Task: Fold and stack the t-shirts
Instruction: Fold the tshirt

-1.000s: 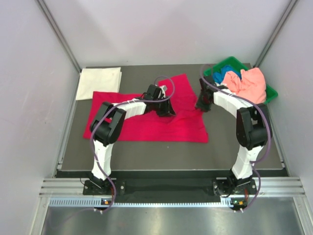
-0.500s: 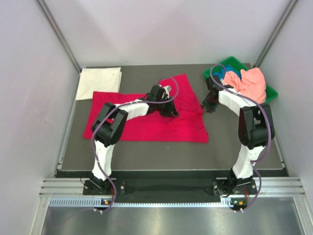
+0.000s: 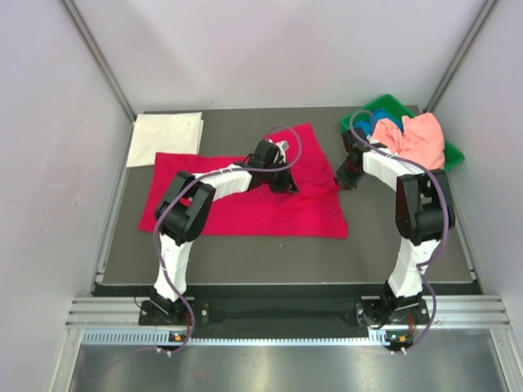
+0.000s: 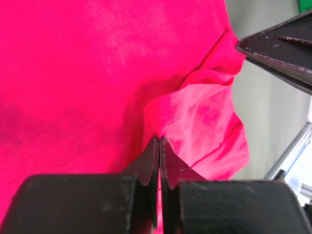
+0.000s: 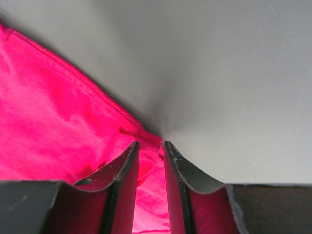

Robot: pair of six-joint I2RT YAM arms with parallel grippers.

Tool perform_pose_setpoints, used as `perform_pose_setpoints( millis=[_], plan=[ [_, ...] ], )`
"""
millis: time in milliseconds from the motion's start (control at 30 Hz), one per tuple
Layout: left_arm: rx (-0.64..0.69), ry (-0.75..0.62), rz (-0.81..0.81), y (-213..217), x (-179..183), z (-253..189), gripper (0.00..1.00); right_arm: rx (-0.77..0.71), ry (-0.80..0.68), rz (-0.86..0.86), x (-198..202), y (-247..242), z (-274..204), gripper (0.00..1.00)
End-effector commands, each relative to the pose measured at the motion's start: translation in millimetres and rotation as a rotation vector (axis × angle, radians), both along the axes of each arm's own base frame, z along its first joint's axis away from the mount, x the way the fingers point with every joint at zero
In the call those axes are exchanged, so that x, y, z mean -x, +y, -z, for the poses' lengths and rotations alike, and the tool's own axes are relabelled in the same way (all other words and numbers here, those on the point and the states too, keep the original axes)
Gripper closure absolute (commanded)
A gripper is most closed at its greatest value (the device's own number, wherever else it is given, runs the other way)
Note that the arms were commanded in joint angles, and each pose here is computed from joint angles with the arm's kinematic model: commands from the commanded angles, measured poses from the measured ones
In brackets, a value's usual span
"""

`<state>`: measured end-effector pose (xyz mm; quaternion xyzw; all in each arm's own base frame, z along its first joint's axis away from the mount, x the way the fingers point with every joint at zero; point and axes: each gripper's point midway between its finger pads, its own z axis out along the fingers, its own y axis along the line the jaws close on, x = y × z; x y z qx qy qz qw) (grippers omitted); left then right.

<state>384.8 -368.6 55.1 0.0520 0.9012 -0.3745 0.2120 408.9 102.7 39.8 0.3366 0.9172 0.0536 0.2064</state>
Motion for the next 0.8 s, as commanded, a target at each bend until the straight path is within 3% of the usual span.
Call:
perform_pose_setpoints(
  millis=[0, 33, 133, 433, 767],
  plan=[
    [-0.020, -0.075, -0.017, -3, -10, -19, 1.00, -0.019, -0.007, 0.024, -7, -1, 4, 0.74],
    [-0.032, -0.070, -0.024, -1, -9, -18, 1.00, -0.024, -0.004, 0.021, -8, 0, 6, 0.76],
    [-0.063, -0.087, -0.060, 4, -12, -22, 1.00, -0.062, -0.022, 0.006, -12, 8, 6, 0.99],
    [-0.224, -0.125, -0.271, 30, -16, -28, 1.00, -0.124, -0.197, -0.092, -38, 33, -25, 1.00],
    [-0.319, -0.110, -0.345, 32, -10, -16, 1.00, -0.106, -0.180, -0.101, -39, 34, -21, 1.00]
  ],
)
